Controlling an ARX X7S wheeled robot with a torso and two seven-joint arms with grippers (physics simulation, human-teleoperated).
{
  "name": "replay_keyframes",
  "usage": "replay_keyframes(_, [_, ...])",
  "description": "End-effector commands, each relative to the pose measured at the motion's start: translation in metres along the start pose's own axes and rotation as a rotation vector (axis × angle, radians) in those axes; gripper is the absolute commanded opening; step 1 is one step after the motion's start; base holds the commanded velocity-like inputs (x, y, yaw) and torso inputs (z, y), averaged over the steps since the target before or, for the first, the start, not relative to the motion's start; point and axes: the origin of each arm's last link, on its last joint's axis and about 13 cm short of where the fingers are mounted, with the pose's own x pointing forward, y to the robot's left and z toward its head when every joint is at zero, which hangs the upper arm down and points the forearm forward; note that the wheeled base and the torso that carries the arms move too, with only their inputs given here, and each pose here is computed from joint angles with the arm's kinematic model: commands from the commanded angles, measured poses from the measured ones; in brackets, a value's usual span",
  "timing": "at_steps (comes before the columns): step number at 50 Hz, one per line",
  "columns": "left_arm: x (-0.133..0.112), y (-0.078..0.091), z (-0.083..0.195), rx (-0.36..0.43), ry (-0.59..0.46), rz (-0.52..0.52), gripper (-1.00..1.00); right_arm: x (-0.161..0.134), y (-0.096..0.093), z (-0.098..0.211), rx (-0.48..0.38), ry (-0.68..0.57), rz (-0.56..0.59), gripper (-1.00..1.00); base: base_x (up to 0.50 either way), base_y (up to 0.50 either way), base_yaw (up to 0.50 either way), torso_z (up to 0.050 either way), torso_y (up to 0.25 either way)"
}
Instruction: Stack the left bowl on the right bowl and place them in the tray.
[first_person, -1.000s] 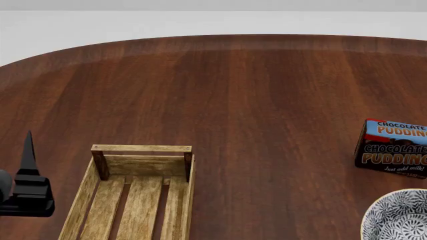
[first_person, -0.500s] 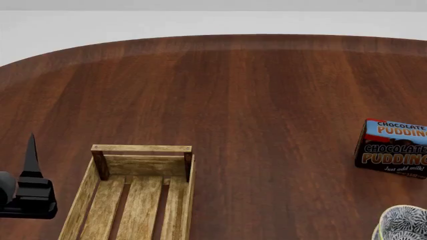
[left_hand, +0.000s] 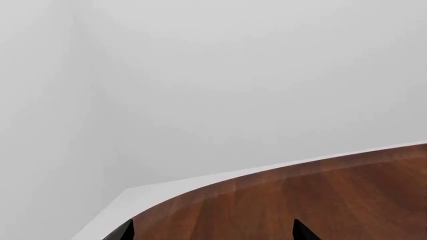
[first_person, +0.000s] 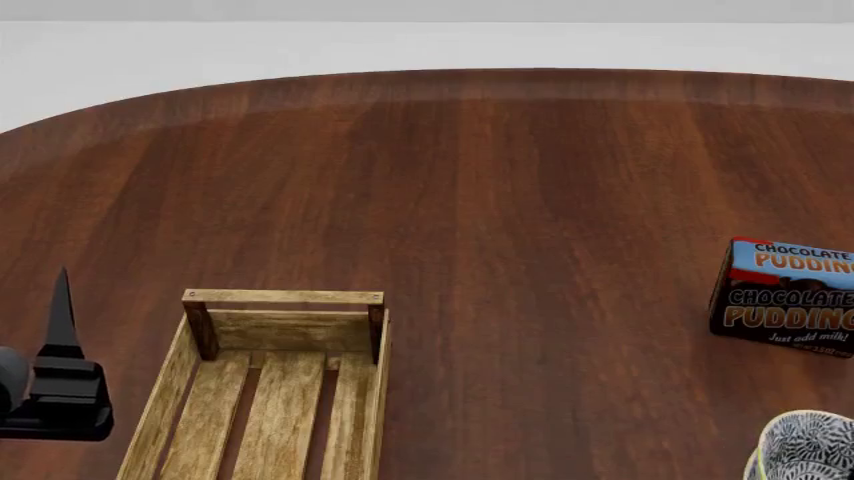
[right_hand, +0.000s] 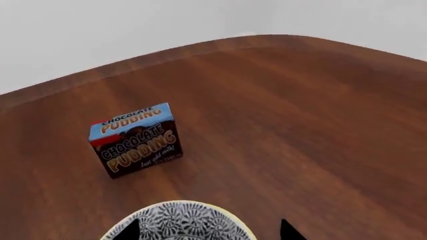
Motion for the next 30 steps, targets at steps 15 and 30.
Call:
replay_keyframes(15, [0.001,-0.002,0.004,-0.004,-0.009,-0.014,1.0,-0.038,0.003,0.044,-0.201,-0.017,0.02,1.0,0.0,0.0,0.0,0.0,0.0])
replay_keyframes(30, [0.005,-0.007,0.004,-0.004,-0.009,-0.034,1.0,-0.028,-0.009,0.043,-0.25,0.04,-0.028,1.0,0.0,0.0,0.0,0.0,0.0])
